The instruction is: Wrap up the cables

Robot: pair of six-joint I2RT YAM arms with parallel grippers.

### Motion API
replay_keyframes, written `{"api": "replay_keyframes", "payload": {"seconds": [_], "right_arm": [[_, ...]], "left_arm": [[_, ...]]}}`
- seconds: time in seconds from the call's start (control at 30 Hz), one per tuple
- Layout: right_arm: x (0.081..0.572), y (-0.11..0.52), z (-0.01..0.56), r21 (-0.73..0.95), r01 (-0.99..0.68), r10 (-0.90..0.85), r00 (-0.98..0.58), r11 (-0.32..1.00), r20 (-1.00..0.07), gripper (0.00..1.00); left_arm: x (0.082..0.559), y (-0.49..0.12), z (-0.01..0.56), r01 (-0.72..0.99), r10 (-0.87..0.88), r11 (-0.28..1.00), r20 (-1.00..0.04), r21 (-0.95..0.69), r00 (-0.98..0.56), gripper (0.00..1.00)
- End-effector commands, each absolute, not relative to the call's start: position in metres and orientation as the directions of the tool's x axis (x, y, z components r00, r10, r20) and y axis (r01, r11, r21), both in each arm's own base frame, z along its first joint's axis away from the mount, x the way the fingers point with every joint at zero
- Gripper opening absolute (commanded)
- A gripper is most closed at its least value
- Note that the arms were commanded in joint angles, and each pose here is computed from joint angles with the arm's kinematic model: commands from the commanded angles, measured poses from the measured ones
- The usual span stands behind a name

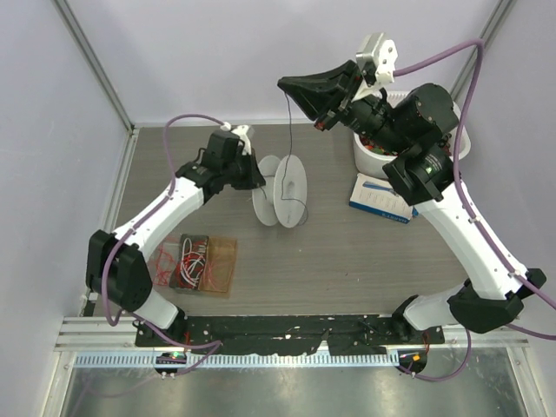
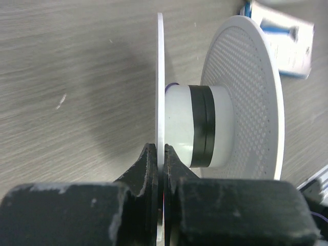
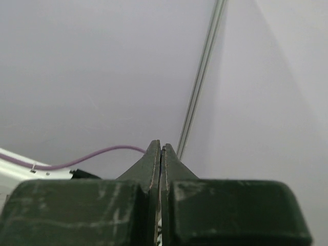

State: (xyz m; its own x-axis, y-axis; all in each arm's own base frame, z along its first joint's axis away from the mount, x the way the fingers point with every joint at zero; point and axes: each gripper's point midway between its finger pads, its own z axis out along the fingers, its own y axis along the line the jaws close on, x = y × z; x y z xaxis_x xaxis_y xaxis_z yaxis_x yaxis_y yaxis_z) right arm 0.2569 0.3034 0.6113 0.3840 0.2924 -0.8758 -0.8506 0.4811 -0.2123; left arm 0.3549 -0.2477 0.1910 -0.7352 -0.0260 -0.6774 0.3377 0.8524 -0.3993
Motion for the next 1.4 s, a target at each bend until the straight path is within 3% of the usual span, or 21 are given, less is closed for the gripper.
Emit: {"api": "replay_keyframes", "payload": {"seconds": [0.0, 0.2, 0.4, 0.67, 0.87, 1.2, 1.37], "right_arm": [[0.229, 0.301, 0.614, -0.222, -0.886, 0.337, 0.372, 0.408, -0.865, 0.01], [0.190, 0.319, 0.620, -0.220, -0.938, 0.402, 0.317, 0.269, -0.859, 0.01], [0.175, 0.340, 0.634, -0.257, -0.936, 0.437, 0.340, 0.239, -0.833, 0.01], [0.226, 0.328, 0.678, -0.233, -0.813, 0.486, 0.521, 0.534, -0.702, 0.01], [0.263, 0.315, 0.695, -0.164, -0.701, 0.452, 0.602, 0.694, -0.658, 0.01], [0.295, 0.314, 0.702, -0.113, -0.670, 0.459, 0.612, 0.733, -0.644, 0.01], [0.337, 0.294, 0.698, -0.096, -0.583, 0.393, 0.652, 0.807, -0.648, 0.01]], "left_arm": [[0.396, -0.238, 0.263, 0.197, -0.326, 0.789, -0.670, -0.581, -0.667, 0.00], [0.409, -0.222, 0.252, -0.067, -0.500, 0.771, -0.536, -0.634, -0.680, 0.00], [0.406, -0.231, 0.240, -0.087, -0.512, 0.757, -0.505, -0.648, -0.695, 0.00], [0.369, -0.255, 0.241, 0.097, -0.372, 0.795, -0.607, -0.599, -0.702, 0.00], [0.335, -0.269, 0.249, 0.308, -0.308, 0.703, -0.665, -0.641, -0.680, 0.00], [0.297, -0.286, 0.260, 0.528, -0.164, 0.653, -0.782, -0.543, -0.602, 0.00], [0.268, -0.291, 0.270, 0.669, -0.078, 0.577, -0.848, -0.468, -0.525, 0.00]]}}
